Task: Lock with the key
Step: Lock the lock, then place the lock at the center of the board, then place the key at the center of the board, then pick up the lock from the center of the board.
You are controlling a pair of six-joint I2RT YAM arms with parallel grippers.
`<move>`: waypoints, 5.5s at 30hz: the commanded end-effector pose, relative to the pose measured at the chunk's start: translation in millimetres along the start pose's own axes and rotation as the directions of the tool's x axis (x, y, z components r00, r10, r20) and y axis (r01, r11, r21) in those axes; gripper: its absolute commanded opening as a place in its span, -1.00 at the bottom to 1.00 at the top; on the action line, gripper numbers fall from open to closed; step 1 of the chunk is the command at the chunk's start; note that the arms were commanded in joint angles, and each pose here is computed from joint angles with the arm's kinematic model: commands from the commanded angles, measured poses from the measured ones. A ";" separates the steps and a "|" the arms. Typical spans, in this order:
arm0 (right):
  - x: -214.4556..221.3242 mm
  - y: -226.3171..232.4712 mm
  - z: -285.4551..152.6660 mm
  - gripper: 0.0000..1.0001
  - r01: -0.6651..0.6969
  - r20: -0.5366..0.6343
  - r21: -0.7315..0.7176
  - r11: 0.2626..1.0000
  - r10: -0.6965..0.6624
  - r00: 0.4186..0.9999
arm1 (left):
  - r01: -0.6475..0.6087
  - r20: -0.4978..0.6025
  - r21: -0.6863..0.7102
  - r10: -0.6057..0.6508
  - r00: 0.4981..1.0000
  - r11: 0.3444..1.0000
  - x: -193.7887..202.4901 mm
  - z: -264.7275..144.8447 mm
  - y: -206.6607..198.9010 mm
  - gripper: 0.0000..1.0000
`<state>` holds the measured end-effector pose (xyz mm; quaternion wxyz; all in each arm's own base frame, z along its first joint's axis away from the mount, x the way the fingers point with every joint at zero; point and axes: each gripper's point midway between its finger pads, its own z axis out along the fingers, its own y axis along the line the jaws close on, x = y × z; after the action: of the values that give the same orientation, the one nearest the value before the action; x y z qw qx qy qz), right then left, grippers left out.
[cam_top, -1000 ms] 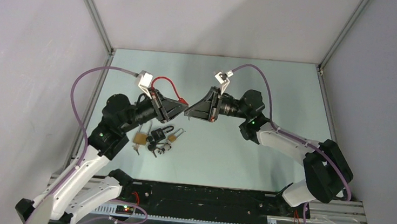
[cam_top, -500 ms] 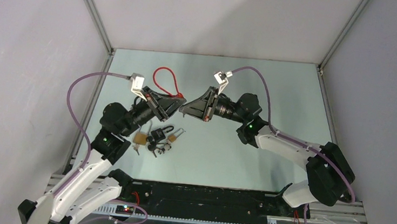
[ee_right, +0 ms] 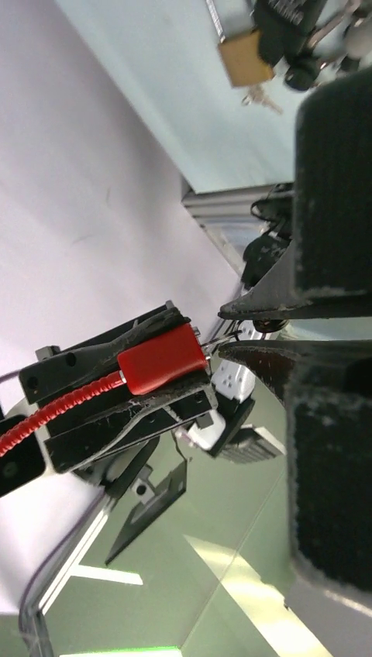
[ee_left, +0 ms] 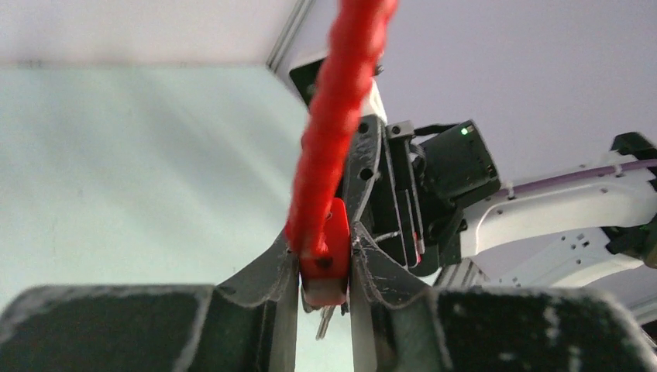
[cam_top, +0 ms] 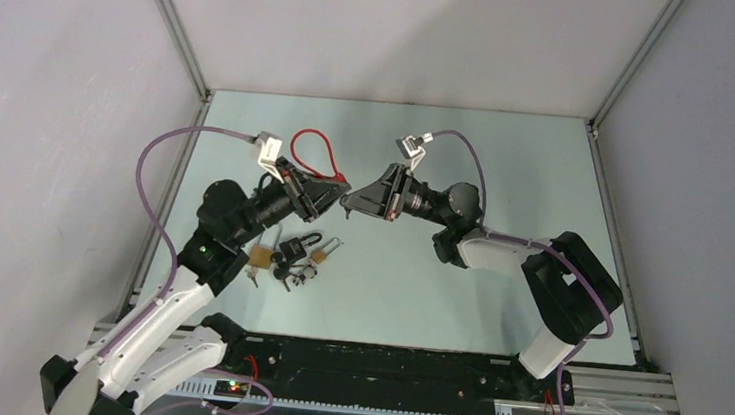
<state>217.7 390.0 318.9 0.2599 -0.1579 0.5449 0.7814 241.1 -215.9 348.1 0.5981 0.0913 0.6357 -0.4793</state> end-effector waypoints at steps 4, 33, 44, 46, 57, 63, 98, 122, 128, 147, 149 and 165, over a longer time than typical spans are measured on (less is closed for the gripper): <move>89.9 -83.5 -60.2 -1.00 0.084 -0.340 0.204 0.975 -0.010 0.941 | -0.121 0.448 -0.145 0.174 0.877 0.982 -168.3 -19.8 -11.3 -1.00; -17.0 -81.6 -107.2 -1.00 0.246 -0.153 0.678 0.692 -0.194 0.969 | -0.006 0.159 0.014 0.004 0.987 1.000 -99.9 1.1 9.5 -1.00; -68.4 -125.4 -223.0 -1.00 0.067 0.013 0.941 0.332 -0.232 0.973 | 0.181 -0.200 -0.119 -0.202 0.959 0.976 49.9 93.6 68.2 -0.93; -77.0 -132.2 -238.0 -1.00 0.021 0.057 0.951 0.307 -0.242 0.969 | 0.183 -0.265 -0.133 -0.212 0.940 0.974 77.0 114.1 77.7 -0.91; -106.6 -173.7 -272.4 -1.00 -0.048 0.119 0.972 0.229 -0.307 0.944 | 0.228 -0.500 -0.185 -0.292 0.815 0.956 223.6 198.3 103.3 -0.84; -106.3 -196.9 -285.1 -1.00 -0.068 0.119 0.981 0.182 -0.286 0.951 | 0.249 -0.512 -0.219 -0.328 0.794 0.943 253.0 219.0 116.2 -0.54; -108.3 -199.8 -322.7 0.42 -0.142 0.117 0.988 -0.067 -0.293 0.949 | -0.125 -0.456 -0.504 -0.140 0.879 0.855 163.2 108.7 156.2 0.99; 60.3 -190.7 -35.5 0.15 -0.128 0.130 0.881 0.455 0.027 0.991 | -0.111 -0.147 -0.656 0.018 0.989 0.746 60.2 -63.6 120.0 0.95; 74.4 -216.8 0.5 0.13 -0.357 0.302 0.768 0.531 0.191 0.934 | -0.089 -0.045 -0.623 0.078 0.996 0.777 12.3 -92.7 86.9 0.91; 98.7 -261.8 22.5 -0.11 -0.616 0.529 0.706 0.349 0.319 0.787 | -0.136 -0.041 -0.589 0.139 0.989 0.797 -7.2 -114.8 68.0 0.93; 96.8 -261.0 18.4 -0.12 -0.601 0.532 0.724 0.339 0.280 0.799 | -0.136 -0.041 -0.586 0.138 0.990 0.799 -6.1 -115.2 67.9 0.93; 97.3 -272.7 0.9 0.02 -0.495 0.462 0.808 0.320 0.178 0.869 | -0.134 -0.043 -0.580 0.134 0.990 0.803 -4.3 -115.6 67.1 0.94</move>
<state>282.4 479.8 47.6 0.1860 0.2543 0.8647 0.3911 209.4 -95.9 291.3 0.6234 -0.0565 0.7479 -0.2208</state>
